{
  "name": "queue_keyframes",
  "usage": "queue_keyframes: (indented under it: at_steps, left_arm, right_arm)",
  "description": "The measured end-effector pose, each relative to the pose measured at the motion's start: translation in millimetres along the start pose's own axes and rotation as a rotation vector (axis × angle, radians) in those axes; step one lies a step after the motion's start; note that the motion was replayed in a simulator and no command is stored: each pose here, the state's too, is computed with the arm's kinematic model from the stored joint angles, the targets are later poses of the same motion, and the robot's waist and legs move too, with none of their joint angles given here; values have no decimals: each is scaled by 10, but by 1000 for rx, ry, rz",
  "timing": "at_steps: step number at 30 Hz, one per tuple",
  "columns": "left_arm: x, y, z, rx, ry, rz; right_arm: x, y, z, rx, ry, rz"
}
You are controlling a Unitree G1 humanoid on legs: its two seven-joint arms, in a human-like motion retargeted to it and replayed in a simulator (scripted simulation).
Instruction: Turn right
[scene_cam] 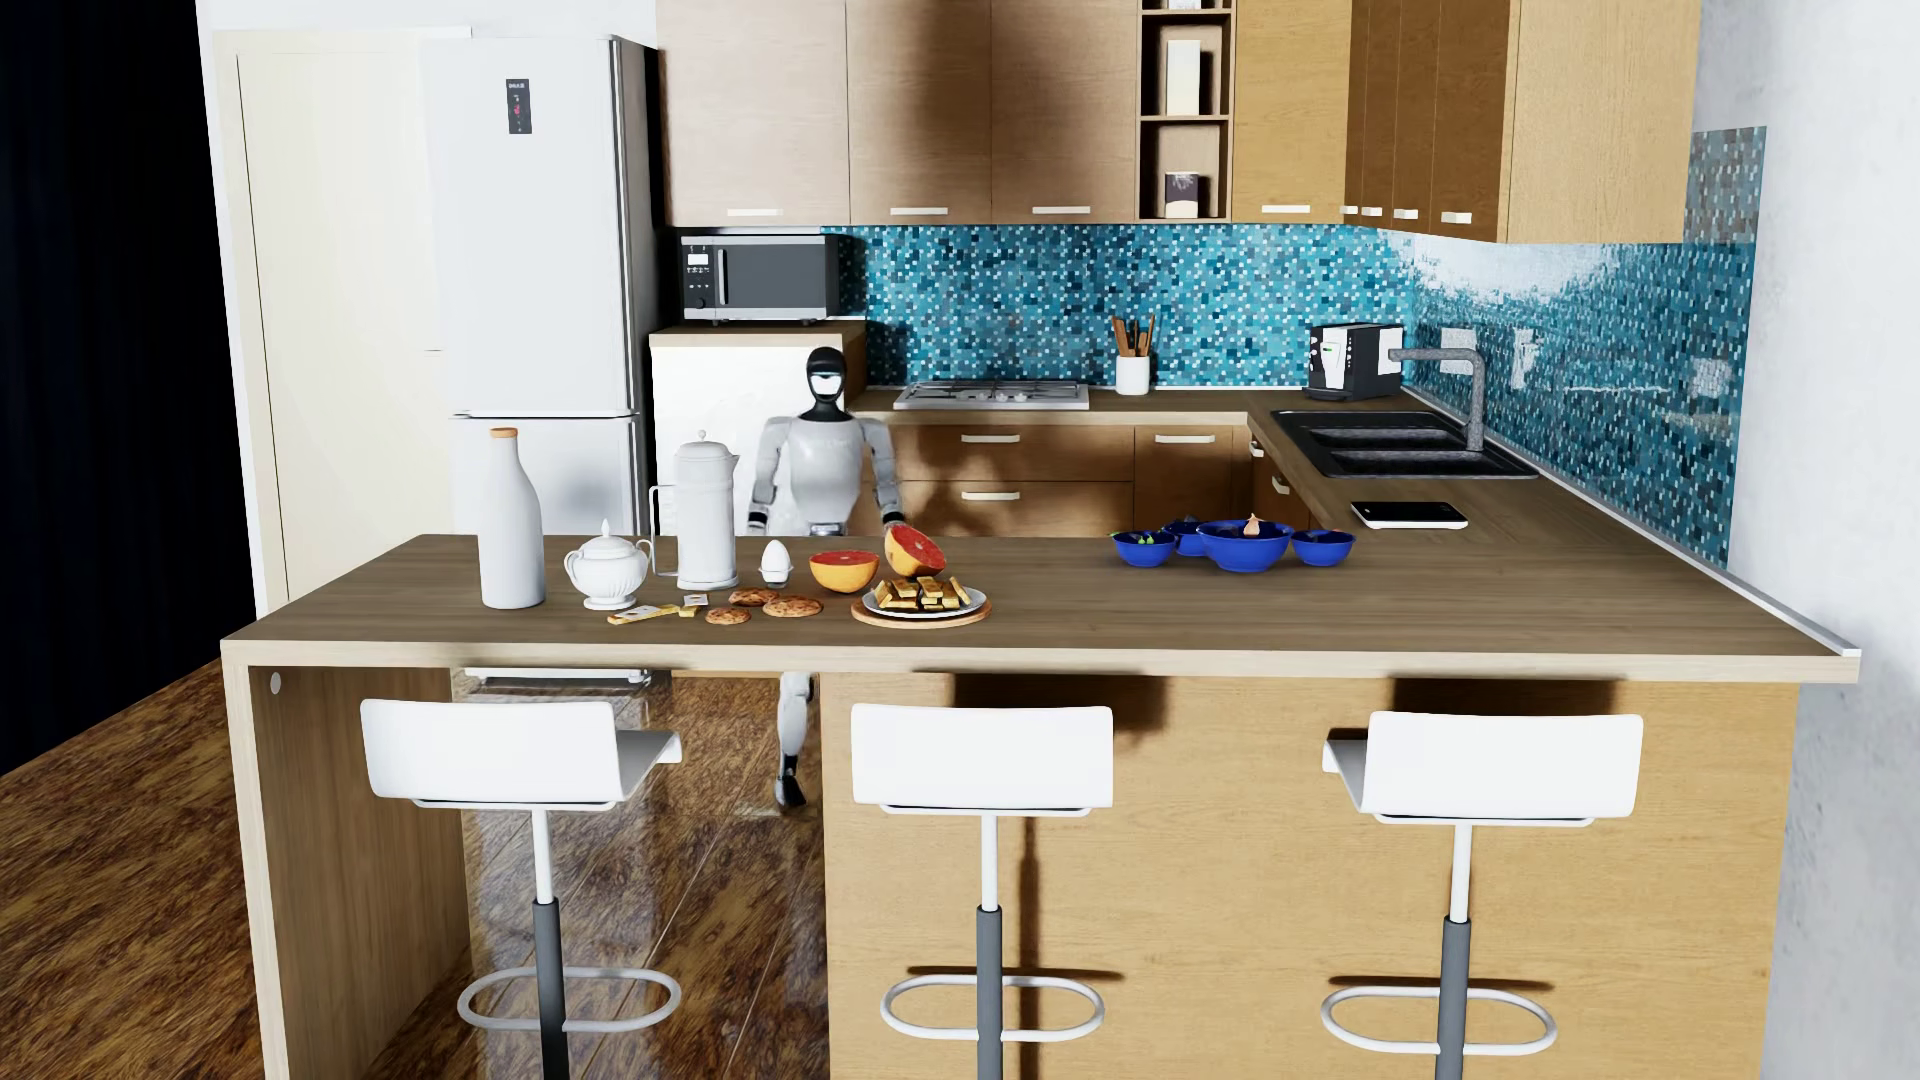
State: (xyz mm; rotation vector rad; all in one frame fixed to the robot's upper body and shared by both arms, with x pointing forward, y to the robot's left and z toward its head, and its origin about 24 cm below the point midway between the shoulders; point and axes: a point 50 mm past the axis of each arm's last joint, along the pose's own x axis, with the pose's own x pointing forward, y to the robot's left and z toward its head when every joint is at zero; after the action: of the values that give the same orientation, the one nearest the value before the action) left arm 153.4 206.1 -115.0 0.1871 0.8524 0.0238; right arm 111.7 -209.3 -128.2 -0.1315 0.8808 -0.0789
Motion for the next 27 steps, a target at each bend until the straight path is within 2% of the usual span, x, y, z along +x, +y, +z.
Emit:
queue_keyframes:
  at_steps: [2,5,7,10,11,13,16,19,20,22,24,26,27]
  left_arm:
    - [-14,-120,124,-41,-91,-3]
    - [-62,-2,-47,-5,-51,24]
    - [9,30,115,21,-80,10]
    - [6,-163,214,6,-134,-33]
    - [-12,-231,186,-18,-127,-39]
    - [-52,-33,-6,-3,-72,-3]
    - [-98,78,-149,58,-2,-7]
    - [8,-66,156,13,-84,-24]
    - [-17,-105,166,-7,-119,-22]
    - [-43,-162,117,-33,-119,-25]
    - [-68,59,-109,-12,-21,20]
    - [-20,112,-5,2,-26,20]
    - [-6,28,32,7,-46,0]
  right_arm:
    - [46,-6,62,27,1,16]
    - [-54,193,-105,163,28,55]
    - [-109,117,-190,159,44,21]
    - [-84,-186,-275,-46,139,-38]
    - [-82,-200,-289,-62,155,-48]
    - [-161,-15,-383,1,156,-31]
    - [-39,163,-167,84,111,-12]
    - [-42,5,-221,19,167,37]
    - [20,-53,-100,13,142,31]
    - [-23,77,-175,32,122,60]
    - [-45,190,-115,49,47,50]
    - [-51,152,-35,90,-7,21]
    - [-47,139,-63,41,7,45]
